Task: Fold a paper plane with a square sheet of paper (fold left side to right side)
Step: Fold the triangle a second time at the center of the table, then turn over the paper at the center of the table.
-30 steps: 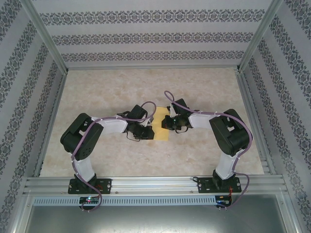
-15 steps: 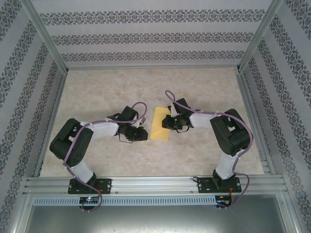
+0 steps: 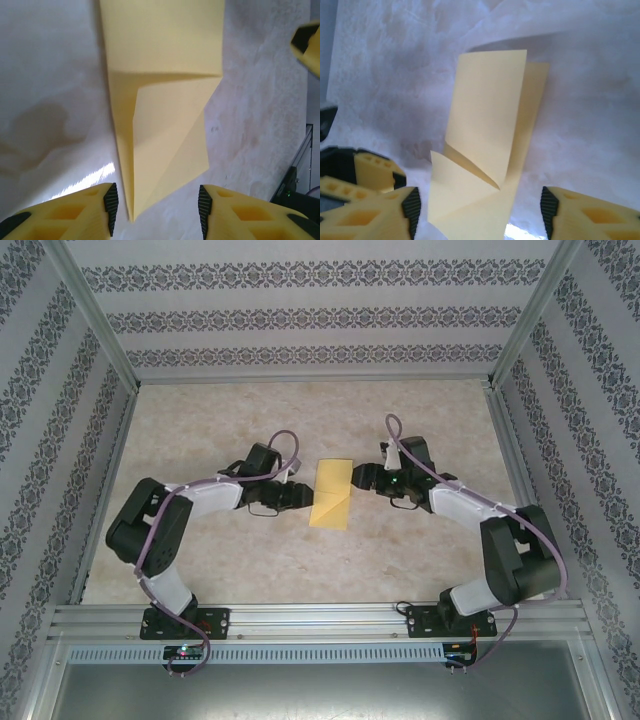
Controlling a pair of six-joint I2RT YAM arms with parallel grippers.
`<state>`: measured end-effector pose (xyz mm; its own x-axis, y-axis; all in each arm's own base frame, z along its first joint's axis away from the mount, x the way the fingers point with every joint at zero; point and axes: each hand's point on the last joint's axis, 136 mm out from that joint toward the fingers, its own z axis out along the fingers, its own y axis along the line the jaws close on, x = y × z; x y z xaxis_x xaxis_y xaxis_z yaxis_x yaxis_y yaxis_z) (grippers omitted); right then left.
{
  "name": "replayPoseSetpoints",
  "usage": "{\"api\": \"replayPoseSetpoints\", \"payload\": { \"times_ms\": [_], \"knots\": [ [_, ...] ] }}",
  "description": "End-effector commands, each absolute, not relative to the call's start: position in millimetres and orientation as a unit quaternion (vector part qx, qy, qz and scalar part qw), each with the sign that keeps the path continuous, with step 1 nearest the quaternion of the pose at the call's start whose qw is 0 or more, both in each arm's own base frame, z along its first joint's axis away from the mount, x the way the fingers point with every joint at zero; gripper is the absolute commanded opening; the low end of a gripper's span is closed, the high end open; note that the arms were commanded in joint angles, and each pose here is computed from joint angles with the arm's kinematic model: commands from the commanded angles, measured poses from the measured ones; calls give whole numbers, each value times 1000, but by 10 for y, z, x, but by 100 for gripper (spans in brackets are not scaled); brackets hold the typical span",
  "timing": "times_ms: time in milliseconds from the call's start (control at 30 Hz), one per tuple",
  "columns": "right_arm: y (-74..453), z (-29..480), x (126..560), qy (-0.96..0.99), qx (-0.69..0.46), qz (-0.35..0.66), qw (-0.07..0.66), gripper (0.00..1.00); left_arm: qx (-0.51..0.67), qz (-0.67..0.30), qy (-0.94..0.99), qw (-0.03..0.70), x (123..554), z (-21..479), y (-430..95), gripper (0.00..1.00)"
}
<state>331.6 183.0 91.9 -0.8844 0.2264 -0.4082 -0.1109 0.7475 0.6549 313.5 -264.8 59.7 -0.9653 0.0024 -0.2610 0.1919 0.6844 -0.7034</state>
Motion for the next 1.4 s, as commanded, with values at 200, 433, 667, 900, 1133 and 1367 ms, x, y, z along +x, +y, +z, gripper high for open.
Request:
{"api": "replayPoseSetpoints", "payload": {
  "times_ms": [200,433,667,900,1133,1367],
  "knots": [
    [1795,996,3130,881,44,404,241,98,64,-418,897,127,3484,543,-2841,50],
    [1856,959,3098,874,50,428,225,98,73,-425,893,126,3547,523,-2903,39],
    [1937,876,3124,873,57,438,207,98,78,-415,897,132,3532,535,-2865,17],
    [2157,814,3118,874,36,449,181,91,72,-393,905,148,3486,568,-2755,12],
    [2380,744,3145,872,27,462,160,80,69,-384,908,154,3465,595,-2711,12],
    [2594,638,3197,875,23,464,139,61,70,-384,908,154,3462,590,-2710,13]
  ]
}}
